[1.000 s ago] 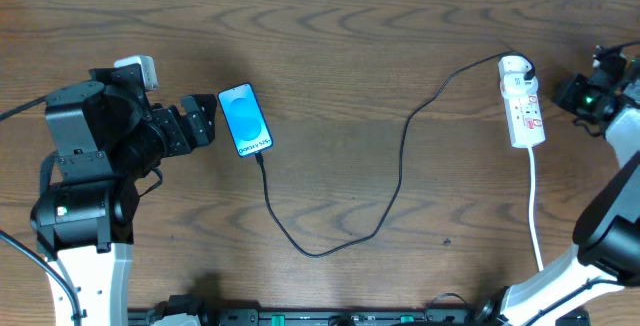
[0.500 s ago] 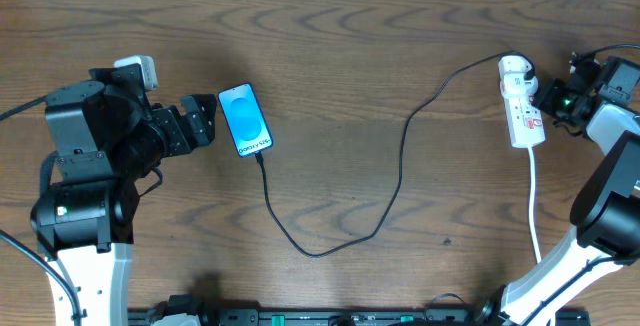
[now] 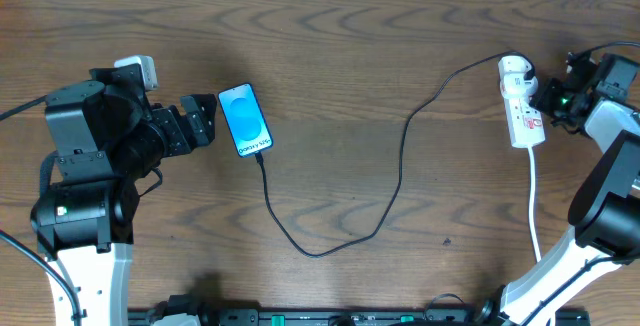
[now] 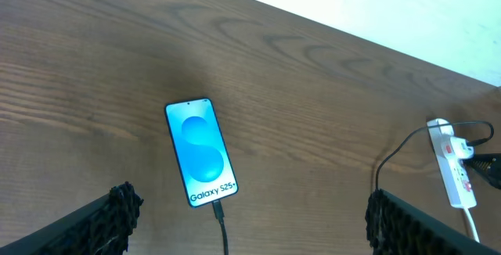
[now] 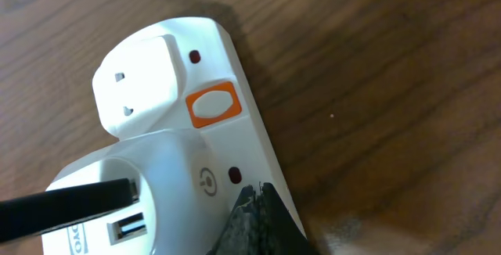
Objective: Plug charger to phone and switch on socket
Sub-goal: 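Press down the orange switch beside the charger with the right gripper, then lift the right gripper away from the power strip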
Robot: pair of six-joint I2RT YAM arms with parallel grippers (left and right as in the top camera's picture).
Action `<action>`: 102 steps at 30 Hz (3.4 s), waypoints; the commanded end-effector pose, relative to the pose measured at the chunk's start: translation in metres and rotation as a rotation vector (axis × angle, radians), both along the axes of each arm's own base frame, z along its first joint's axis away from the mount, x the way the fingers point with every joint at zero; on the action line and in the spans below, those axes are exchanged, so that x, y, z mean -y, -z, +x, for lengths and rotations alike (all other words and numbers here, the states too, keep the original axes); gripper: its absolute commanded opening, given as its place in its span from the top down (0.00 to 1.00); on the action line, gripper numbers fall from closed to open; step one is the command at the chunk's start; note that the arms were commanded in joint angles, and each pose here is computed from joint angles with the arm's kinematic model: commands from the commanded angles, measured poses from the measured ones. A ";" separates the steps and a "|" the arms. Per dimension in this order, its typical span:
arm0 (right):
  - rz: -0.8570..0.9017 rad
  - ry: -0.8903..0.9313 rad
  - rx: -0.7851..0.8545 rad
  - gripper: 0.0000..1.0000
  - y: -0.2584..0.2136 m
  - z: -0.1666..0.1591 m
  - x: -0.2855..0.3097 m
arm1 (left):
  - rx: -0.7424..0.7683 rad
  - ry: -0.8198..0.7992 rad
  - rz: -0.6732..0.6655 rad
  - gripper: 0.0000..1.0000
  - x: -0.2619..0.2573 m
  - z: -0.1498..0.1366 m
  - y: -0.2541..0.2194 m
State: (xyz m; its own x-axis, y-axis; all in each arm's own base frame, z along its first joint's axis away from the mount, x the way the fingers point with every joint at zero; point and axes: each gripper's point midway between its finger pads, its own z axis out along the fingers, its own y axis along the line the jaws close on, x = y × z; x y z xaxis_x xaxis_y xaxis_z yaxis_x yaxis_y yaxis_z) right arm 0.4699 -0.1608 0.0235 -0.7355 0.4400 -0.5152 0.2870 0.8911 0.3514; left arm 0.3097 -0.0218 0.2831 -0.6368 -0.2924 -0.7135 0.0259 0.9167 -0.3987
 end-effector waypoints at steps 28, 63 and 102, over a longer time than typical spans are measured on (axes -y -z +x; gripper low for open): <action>0.064 -0.103 -0.174 0.99 0.036 -0.026 -0.061 | 0.004 0.006 0.017 0.06 -0.002 0.001 0.000; 0.239 -0.195 -0.224 0.99 0.052 -0.043 -0.109 | 0.004 0.005 0.017 0.06 -0.002 0.001 0.000; -0.131 -0.358 0.205 0.64 -0.219 -0.110 -0.120 | 0.004 0.006 0.017 0.06 -0.002 0.001 0.000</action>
State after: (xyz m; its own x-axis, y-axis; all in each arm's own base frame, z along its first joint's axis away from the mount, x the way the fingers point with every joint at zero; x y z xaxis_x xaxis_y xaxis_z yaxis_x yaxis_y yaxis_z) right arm 0.3724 -0.0713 0.1947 -0.7783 0.2073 -0.5927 0.0338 0.9564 0.2901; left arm 0.3097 -0.0218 0.2831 -0.6368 -0.2924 -0.7135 0.0259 0.9167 -0.3987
